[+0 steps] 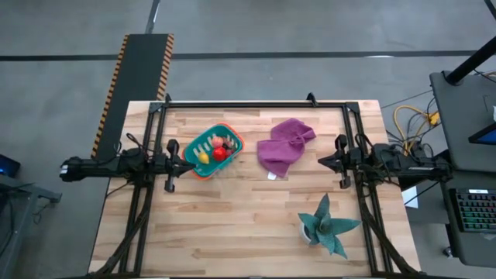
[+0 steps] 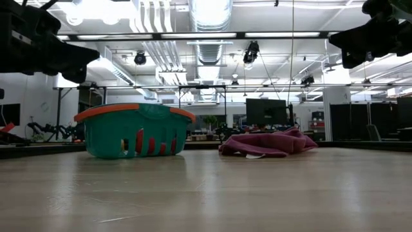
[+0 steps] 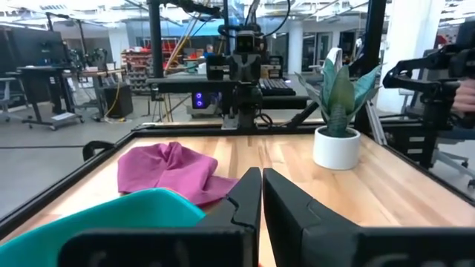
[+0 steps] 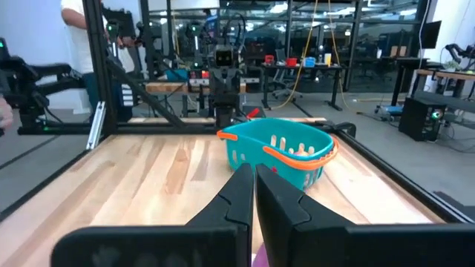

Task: Pick and placing Produce into tupperware
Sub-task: Return to Home Position

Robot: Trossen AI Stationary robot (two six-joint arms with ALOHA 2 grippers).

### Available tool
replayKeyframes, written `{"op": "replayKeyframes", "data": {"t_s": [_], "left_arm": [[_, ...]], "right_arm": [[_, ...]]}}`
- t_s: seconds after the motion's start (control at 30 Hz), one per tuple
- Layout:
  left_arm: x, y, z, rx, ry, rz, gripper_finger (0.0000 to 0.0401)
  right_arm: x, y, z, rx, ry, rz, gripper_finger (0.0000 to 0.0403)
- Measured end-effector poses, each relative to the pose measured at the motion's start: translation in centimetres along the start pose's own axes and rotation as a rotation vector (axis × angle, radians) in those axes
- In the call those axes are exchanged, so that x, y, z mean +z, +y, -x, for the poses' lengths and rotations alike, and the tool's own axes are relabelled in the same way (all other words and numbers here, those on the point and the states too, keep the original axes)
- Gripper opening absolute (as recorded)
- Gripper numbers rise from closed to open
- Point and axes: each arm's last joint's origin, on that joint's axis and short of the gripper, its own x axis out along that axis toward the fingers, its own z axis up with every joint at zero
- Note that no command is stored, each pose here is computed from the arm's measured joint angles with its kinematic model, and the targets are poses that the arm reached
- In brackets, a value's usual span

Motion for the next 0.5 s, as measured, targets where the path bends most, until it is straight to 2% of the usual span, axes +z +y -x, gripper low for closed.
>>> {"op": "replayKeyframes", "data": {"t_s": [0.3,0.5], "left_arm": [[0.0,0.0,0.0,-0.005,0.001,0.011,0.0001],[0.0,0.0,0.0,-0.005,0.001,0.023,0.0001]], "right_arm": [[-0.2,0.0,0.0,0.001,0.011,0.003,0.0009],[-2.3,0.0,-0.7,0.0,0.008,-0.038,0.0009]]}}
